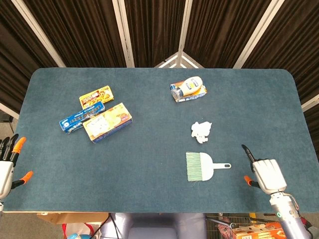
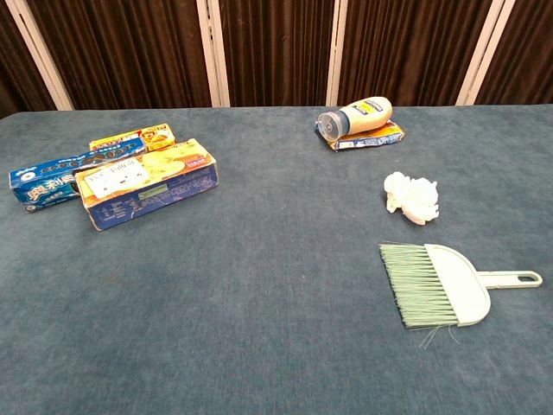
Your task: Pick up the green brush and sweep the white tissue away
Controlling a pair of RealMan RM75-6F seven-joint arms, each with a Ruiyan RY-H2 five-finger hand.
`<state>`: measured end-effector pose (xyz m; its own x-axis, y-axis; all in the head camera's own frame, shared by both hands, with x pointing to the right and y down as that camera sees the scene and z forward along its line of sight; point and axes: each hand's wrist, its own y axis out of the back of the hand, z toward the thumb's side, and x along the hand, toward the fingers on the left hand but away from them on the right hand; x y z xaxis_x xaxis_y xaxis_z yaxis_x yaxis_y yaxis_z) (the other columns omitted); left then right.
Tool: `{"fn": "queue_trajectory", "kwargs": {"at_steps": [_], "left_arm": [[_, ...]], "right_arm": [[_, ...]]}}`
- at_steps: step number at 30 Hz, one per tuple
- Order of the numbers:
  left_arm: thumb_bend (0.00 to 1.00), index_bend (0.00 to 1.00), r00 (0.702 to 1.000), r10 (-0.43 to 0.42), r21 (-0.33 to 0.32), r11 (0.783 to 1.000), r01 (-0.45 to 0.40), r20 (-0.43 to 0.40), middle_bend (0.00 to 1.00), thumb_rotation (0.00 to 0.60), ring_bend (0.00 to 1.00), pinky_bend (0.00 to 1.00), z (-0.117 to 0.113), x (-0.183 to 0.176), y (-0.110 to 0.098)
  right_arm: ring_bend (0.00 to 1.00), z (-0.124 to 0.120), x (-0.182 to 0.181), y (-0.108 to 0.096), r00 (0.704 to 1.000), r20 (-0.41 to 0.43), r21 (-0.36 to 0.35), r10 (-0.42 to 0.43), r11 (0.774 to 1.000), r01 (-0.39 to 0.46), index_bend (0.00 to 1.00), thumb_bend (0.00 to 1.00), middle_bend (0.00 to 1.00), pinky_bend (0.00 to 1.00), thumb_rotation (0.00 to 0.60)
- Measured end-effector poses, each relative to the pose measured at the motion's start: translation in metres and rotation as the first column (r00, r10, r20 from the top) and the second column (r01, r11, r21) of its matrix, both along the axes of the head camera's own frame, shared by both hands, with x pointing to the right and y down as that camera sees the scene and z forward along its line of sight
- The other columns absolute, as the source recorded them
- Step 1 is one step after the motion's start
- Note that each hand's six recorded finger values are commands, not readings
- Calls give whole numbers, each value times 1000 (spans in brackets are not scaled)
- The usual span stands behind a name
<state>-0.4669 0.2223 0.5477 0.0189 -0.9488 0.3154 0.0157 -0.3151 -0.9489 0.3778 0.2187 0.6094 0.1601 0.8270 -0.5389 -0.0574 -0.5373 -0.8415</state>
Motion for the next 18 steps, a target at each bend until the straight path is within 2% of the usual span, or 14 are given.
{"fn": "queue_trajectory", "kwargs": {"at_steps": [5,9,18], "left_arm": [[86,0,1000,1,-3,1000,-1,-2,0,600,0,0,1,0,0],[86,0,1000,2,-7,1000,-2,-5,0,600,0,0,1,0,0],[86,0,1000,9,-13,1000,-9,-13,0,600,0,0,2,1,0]], "right_arm": [[1000,24,-10,-9,999,-24,-61,-29,998,27,249,233,992,947,600],[1000,37,-20,-15,997,-42,-67,-57,996,54,270,233,998,947,600],[1000,58,-40,-17,995,-51,-83,-91,993,86,398,256,1000,947,600]]}}
